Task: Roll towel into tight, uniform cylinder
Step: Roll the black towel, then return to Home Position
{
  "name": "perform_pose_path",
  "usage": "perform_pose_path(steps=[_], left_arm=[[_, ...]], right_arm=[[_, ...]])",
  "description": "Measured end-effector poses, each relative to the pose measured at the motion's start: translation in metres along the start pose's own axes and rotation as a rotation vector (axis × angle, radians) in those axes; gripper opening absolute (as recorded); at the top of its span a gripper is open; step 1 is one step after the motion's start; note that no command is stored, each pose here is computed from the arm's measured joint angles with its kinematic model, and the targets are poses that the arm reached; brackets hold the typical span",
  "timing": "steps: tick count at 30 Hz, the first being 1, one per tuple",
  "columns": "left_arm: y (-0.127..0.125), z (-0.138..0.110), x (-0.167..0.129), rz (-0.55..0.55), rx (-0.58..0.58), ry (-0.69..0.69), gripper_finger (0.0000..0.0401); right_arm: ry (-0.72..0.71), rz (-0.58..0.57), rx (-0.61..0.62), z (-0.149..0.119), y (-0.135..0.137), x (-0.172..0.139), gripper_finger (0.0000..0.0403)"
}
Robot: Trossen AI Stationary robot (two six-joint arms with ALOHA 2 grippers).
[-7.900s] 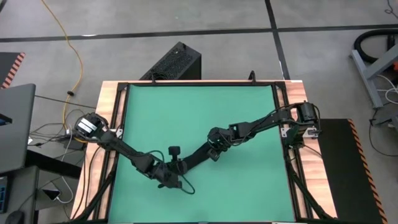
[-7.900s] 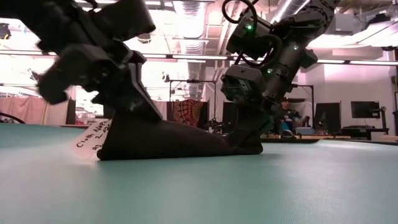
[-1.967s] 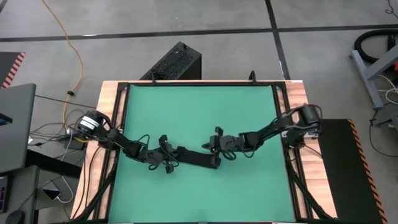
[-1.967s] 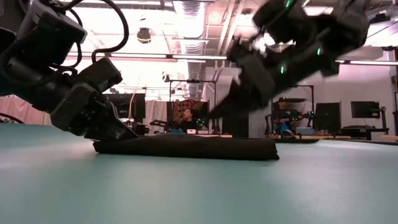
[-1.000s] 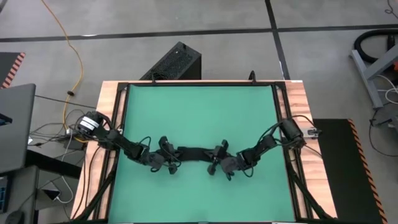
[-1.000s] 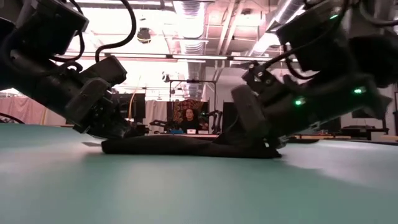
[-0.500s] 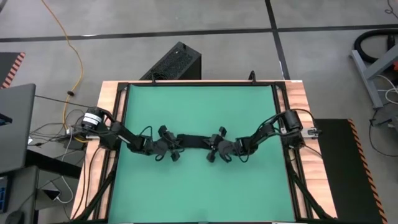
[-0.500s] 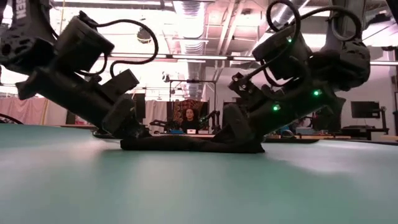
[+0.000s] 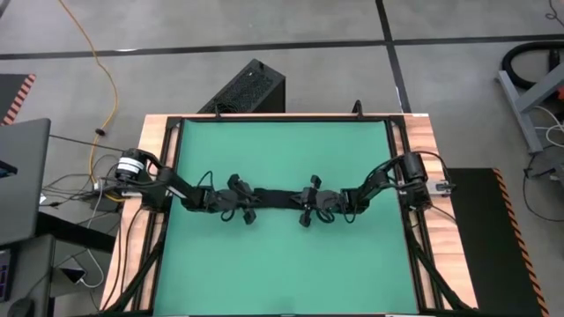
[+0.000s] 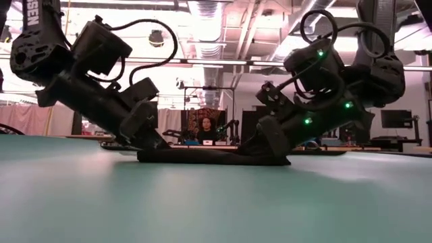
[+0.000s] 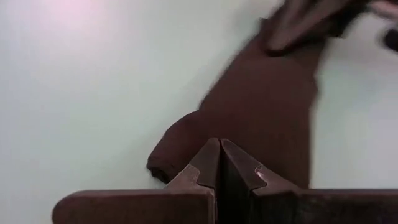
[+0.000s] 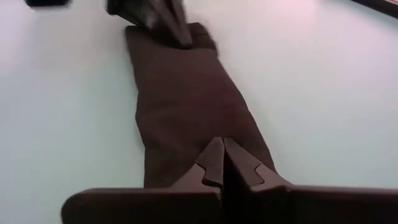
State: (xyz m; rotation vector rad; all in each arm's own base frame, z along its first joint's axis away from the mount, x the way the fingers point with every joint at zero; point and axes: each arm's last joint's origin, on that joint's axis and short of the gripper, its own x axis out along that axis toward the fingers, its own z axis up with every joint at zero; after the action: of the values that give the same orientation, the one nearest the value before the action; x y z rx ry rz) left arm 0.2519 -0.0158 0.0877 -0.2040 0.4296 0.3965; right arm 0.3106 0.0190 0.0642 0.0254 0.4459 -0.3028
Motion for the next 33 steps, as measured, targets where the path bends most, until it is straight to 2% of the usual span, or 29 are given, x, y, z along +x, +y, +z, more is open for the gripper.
perform_pose_path(steps=[5,14,18,21,24,27,31,33], left_arm=[[-0.006,0.019,-0.011,-0.143,-0.028,-0.039,0.0000],[-0.003,0.061,-0.051,-0.172,-0.010,-0.137,0.0000],[-0.007,0.086,-0.080,-0.244,0.007,-0.292,0.0000],[-0.004,0.105,-0.109,-0.283,0.051,-0.433,0.0000],[0.007,0.119,-0.138,-0.277,0.078,-0.542,0.0000],[0.021,0.122,-0.162,-0.213,0.091,-0.585,0.0000],[0.038,0.117,-0.184,-0.162,0.086,-0.597,0.0000],[0.045,0.107,-0.189,-0.152,0.069,-0.619,0.0000]], right_arm=[[-0.041,0.028,-0.019,0.017,0.003,-0.010,0.0036],[-0.121,0.059,-0.055,0.066,0.004,-0.045,0.0039],[-0.266,0.107,-0.098,0.102,0.010,-0.078,0.0040],[-0.316,0.126,-0.148,0.120,0.008,-0.107,0.0040],[-0.356,0.135,-0.153,0.136,0.000,-0.137,0.0040],[-0.341,0.145,-0.152,0.141,-0.009,-0.163,0.0040],[-0.333,0.157,-0.158,0.140,-0.020,-0.188,0.0040],[-0.348,0.158,-0.150,0.129,-0.026,-0.194,0.0040]])
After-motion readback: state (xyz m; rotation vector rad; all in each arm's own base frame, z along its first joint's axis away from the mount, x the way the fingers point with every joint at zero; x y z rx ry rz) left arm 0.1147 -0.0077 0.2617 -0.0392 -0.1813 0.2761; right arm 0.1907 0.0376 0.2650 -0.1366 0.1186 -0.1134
